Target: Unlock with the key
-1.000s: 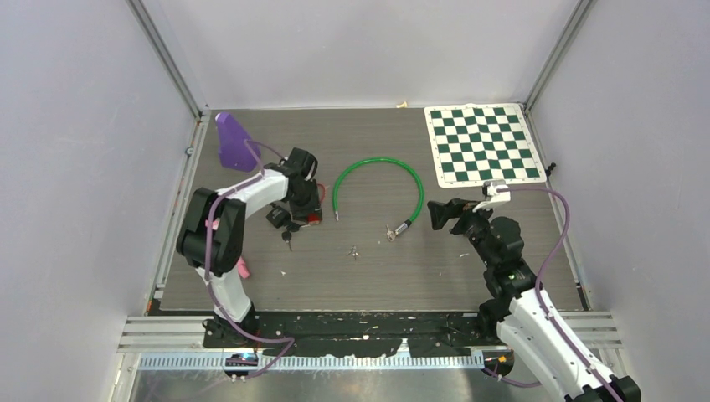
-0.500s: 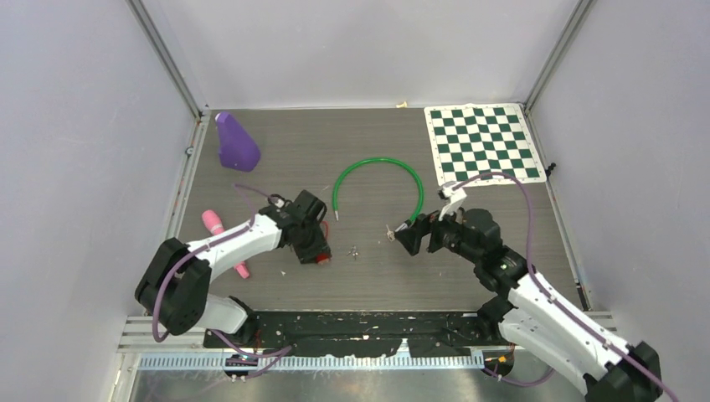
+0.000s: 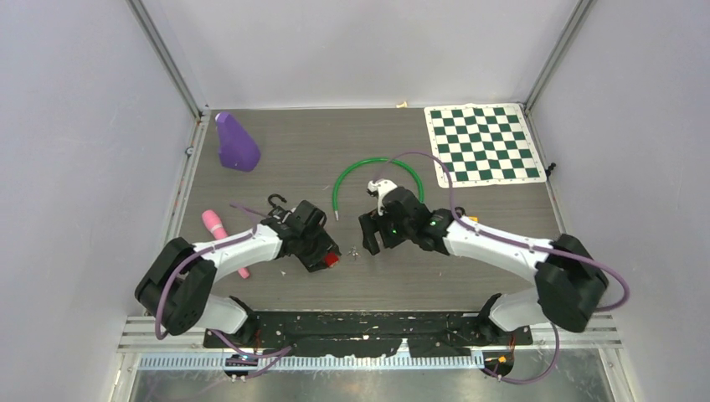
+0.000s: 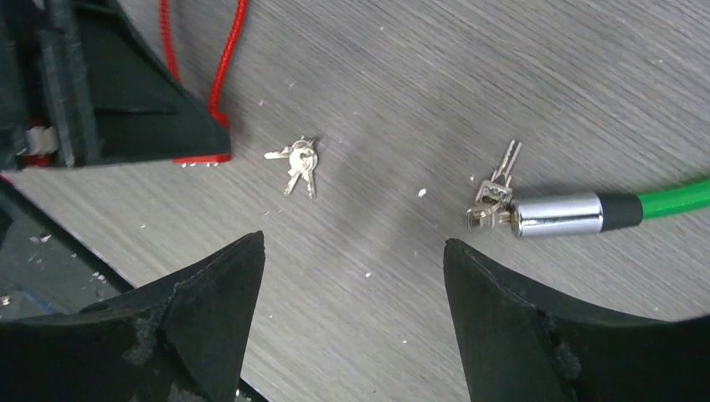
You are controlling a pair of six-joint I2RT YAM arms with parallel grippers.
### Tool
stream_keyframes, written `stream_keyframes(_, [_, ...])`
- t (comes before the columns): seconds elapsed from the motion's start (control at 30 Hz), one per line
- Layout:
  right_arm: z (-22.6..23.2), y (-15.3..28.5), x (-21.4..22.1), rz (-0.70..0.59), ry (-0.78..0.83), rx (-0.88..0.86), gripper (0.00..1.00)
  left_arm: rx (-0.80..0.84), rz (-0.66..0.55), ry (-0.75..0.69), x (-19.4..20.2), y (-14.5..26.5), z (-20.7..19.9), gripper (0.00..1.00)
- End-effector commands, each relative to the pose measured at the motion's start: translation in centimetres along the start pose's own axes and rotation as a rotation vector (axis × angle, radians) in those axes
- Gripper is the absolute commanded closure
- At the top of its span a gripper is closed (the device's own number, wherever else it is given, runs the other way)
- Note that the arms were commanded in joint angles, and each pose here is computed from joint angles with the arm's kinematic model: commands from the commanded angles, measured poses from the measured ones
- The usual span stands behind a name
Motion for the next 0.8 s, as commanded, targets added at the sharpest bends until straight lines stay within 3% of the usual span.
stream_keyframes(0.0, [-0.1,-1.5,-1.2,0.081,0.062,0.058,0.18,0.056,0.008,0.047,0.5,-0.4,0.3,0.37])
stream_keyframes(0.13, [0.5,-2.9,-1.8,0.138,0.085,0.029,0.2,0.097,-0.037,0.043,0.2,0.8,0.9,0.17])
stream_keyframes(0.3, [1.6,-4.4,-2.7,0.181,0.109,-0.018,0.23,0.145,-0.172,0.001,-1.1,3.6,1.7,0.15])
stream_keyframes(0.6, [3.0,-6.9,-2.3,0.304,0.161,-0.022,0.26,0.308,-0.609,-0.142,-5.0,12.2,3.9,0.14])
stream_keyframes(0.77, [3.3,-7.9,-1.2,0.377,0.182,-0.004,0.31,0.418,-0.807,-0.262,-6.1,15.6,5.4,0.06])
Point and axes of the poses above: each gripper's point midway between its finger pads, its own y axis back along the fingers, its own z axis along the line the jaws close on, x = y × z, the point moved 6 cm from there along y, back along the fingers, and after that the axes turned 2 degrees about y, right-handed, at the moved point
